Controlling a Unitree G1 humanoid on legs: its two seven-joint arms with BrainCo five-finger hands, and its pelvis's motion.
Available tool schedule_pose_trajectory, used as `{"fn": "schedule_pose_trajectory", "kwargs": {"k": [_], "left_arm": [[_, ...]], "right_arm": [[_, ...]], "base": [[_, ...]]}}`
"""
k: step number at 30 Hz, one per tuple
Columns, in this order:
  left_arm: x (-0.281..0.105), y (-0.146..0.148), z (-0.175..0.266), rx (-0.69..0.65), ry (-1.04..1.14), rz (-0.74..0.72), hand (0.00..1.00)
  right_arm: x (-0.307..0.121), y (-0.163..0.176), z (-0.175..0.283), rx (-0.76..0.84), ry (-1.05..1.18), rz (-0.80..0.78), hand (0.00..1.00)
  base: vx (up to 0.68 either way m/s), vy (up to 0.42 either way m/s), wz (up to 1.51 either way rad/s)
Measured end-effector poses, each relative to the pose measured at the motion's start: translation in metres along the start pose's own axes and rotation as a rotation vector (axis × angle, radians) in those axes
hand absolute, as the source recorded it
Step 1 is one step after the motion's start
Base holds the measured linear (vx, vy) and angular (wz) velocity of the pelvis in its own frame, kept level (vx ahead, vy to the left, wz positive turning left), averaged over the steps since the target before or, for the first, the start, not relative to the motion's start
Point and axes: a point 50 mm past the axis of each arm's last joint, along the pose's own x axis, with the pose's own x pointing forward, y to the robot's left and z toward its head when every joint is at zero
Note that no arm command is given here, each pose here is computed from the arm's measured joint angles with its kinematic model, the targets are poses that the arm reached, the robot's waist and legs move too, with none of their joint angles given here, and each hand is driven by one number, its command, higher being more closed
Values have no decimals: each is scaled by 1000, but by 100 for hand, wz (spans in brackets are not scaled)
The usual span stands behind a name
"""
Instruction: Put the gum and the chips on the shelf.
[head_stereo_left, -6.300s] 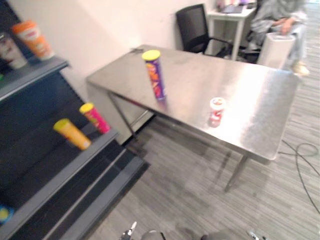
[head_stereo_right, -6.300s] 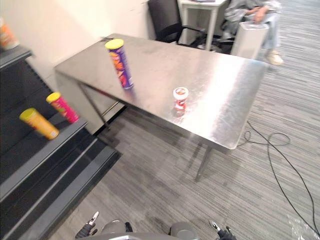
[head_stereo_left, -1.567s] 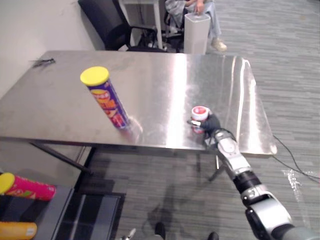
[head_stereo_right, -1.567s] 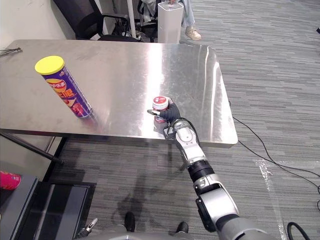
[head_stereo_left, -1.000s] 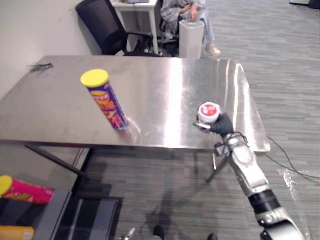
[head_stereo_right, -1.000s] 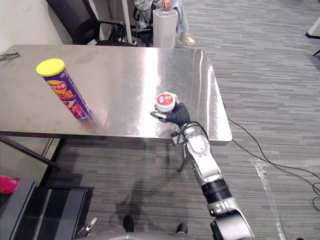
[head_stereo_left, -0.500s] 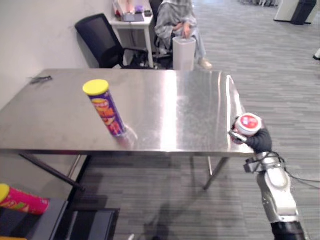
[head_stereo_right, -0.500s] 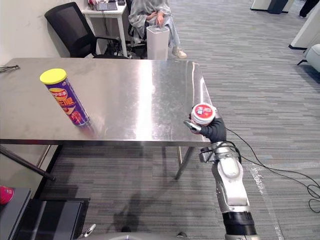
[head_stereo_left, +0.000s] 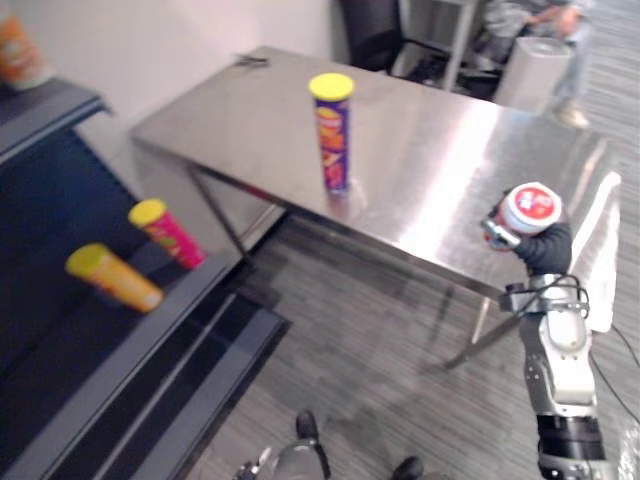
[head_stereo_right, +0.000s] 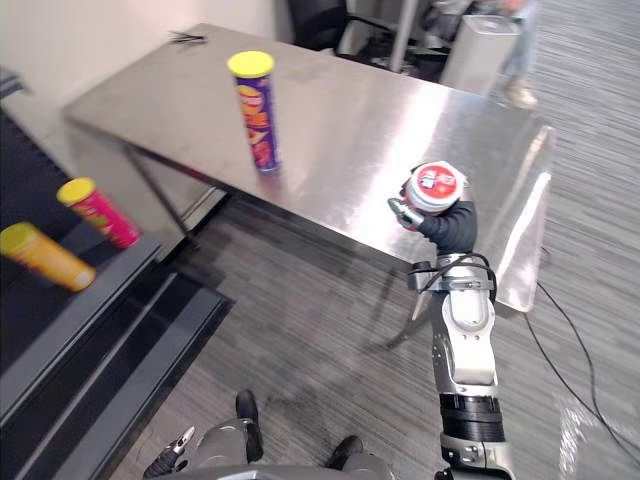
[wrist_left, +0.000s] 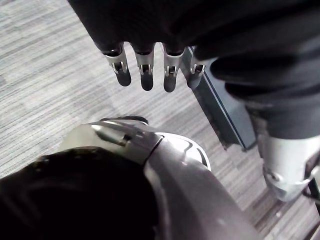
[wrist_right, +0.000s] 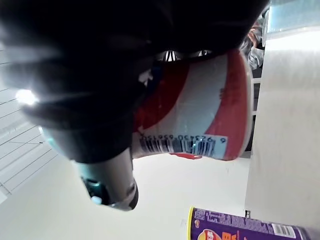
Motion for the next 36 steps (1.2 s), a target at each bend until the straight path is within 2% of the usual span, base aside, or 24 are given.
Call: {"fn": "schedule_pose_trajectory", "kwargs": {"k": [4, 7, 11, 19, 26, 30, 36], "left_arm": [[-1, -1, -6, -68, 7, 13, 0], [-1, 2, -2, -65, -4, 21, 0], [-4, 5, -13, -49, 41, 30, 0], [-4, 5, -12, -44, 37, 35, 0], [-4, 4, -11, -51, 28, 27, 0], [-3, 3, -7, -60, 9, 24, 0], [-2, 1, -1, -79, -17, 13, 0]], "right_arm": [[-3, -15, 2, -25, -1, -60, 100], [-6, -24, 2, -38, 4, -101, 100], [-10, -20, -5, -52, 36, -101, 100], [-24, -22, -28, -77, 153, -132, 100], [-26, -22, -31, -77, 171, -126, 100], [-22, -9, -40, -51, 198, -77, 100], [-15, 33, -48, 12, 219, 102, 100]], "base": [[-109, 72, 134], [-89, 247, 139], [-50, 230, 86], [-39, 119, 3], [2, 12, 9], [86, -20, 41], [-12, 50, 19]]}}
